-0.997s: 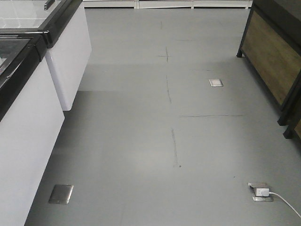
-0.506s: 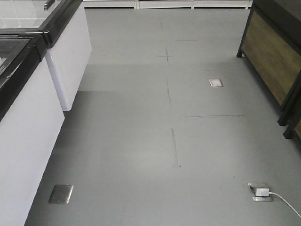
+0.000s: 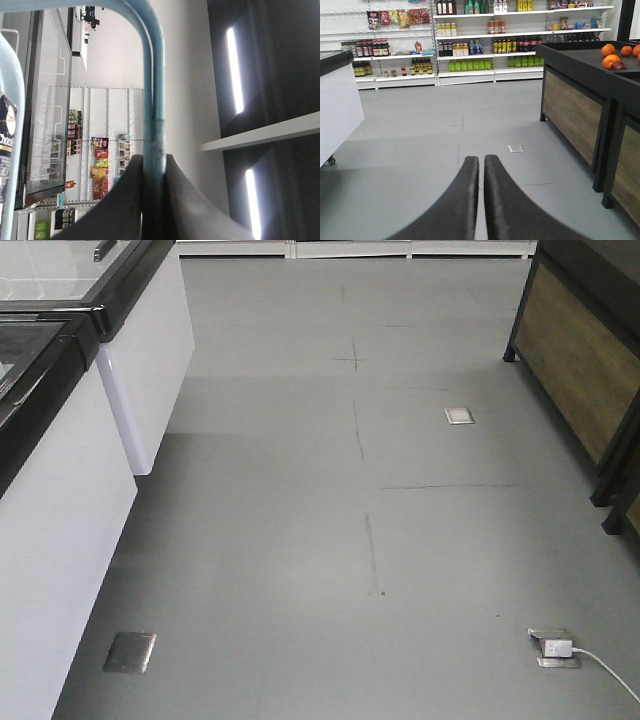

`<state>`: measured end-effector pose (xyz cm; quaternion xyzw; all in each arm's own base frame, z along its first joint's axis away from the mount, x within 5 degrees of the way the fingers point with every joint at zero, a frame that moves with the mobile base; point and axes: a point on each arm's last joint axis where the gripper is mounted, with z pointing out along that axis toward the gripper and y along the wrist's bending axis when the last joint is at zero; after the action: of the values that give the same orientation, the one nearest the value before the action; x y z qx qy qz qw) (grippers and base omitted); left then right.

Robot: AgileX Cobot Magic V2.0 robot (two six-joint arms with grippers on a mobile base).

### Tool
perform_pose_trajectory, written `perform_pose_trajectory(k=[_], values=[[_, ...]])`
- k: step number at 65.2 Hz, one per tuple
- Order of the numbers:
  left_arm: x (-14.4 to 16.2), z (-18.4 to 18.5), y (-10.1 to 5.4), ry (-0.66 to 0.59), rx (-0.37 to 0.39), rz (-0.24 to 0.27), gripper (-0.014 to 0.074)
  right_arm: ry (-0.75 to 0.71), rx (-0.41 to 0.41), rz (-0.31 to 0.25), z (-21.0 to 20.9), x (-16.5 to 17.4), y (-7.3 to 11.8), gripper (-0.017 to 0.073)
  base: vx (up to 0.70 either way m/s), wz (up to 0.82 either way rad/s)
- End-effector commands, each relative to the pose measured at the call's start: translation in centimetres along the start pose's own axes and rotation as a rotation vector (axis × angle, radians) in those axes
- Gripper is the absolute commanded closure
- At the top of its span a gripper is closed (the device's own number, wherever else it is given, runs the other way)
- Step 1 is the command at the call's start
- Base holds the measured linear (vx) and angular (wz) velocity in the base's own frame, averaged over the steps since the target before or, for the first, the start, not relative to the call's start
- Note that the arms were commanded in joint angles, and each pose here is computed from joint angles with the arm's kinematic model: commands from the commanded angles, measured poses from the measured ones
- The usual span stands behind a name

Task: Left arm holds basket, right arm returns cookies

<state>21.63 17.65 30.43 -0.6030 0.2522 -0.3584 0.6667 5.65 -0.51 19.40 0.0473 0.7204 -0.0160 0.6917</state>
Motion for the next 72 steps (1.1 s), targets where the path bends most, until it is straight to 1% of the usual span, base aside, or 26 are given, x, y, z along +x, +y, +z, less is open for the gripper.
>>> perform_pose_trajectory(k=[1,4,7,11,17,21,24,25,29,32,42,51,56,65,72], values=[[0.4,0.0,-2.7,0.024,0.180,-0.036,0.0598,-0.067,0.000,-0.007,0.0,-0.1,0.0,0.0565,0.00,0.00],[0.4,0.0,-2.7,0.028,0.186,-0.071,0.0598,-0.067,0.000,-0.007,0.0,-0.1,0.0,0.0565,0.00,0.00],[0.4,-0.1,-2.8,0.031,0.194,-0.090,0.0598,-0.067,0.000,-0.007,0.0,-0.1,0.0,0.0565,0.00,0.00],[0.5,-0.1,-3.0,0.034,0.207,-0.103,0.0598,-0.067,0.000,-0.007,0.0,-0.1,0.0,0.0565,0.00,0.00],[0.5,-0.2,-3.3,0.039,0.239,-0.105,0.0598,-0.067,0.000,-0.007,0.0,-0.1,0.0,0.0565,0.00,0.00],[0.5,-0.2,-3.5,0.044,0.261,-0.116,0.0598,-0.067,0.000,-0.007,0.0,-0.1,0.0,0.0565,0.00,0.00],[0.5,-0.2,-3.8,0.049,0.277,-0.134,0.0598,-0.067,0.000,-0.007,0.0,-0.1,0.0,0.0565,0.00,0.00],[0.6,-0.1,-3.9,0.057,0.279,-0.131,0.0598,-0.067,0.000,-0.007,0.0,-0.1,0.0,0.0565,0.00,0.00],[0.9,0.1,-4.6,0.084,0.300,-0.134,0.0598,-0.067,0.000,-0.007,0.0,-0.1,0.0,0.0565,0.00,0.00],[1.2,0.3,-5.3,0.107,0.318,-0.122,0.0598,-0.067,0.000,-0.007,0.0,-0.1,0.0,0.0565,0.00,0.00],[2.3,1.1,-8.1,0.201,0.380,-0.097,0.0598,-0.067,0.000,-0.007,0.0,-0.1,0.0,0.0565,0.00,0.00],[4.1,1.6,-9.6,0.271,0.385,-0.130,0.0598,-0.067,0.000,-0.007,0.0,-0.1,0.0,0.0565,0.00,0.00],[5.4,1.6,-10.0,0.312,0.389,-0.143,0.0598,-0.067,0.000,-0.007,0.0,-0.1,0.0,0.0565,0.00,0.00],[7.8,1.1,-10.0,0.392,0.381,-0.173,0.0598,-0.067,0.000,-0.007,0.0,-0.1,0.0,0.0565,0.00,0.00],[9.9,0.5,-9.8,0.476,0.363,-0.169,0.0598,-0.067,0.000,-0.007,0.0,-0.1,0.0,0.0565,0.00,0.00]])
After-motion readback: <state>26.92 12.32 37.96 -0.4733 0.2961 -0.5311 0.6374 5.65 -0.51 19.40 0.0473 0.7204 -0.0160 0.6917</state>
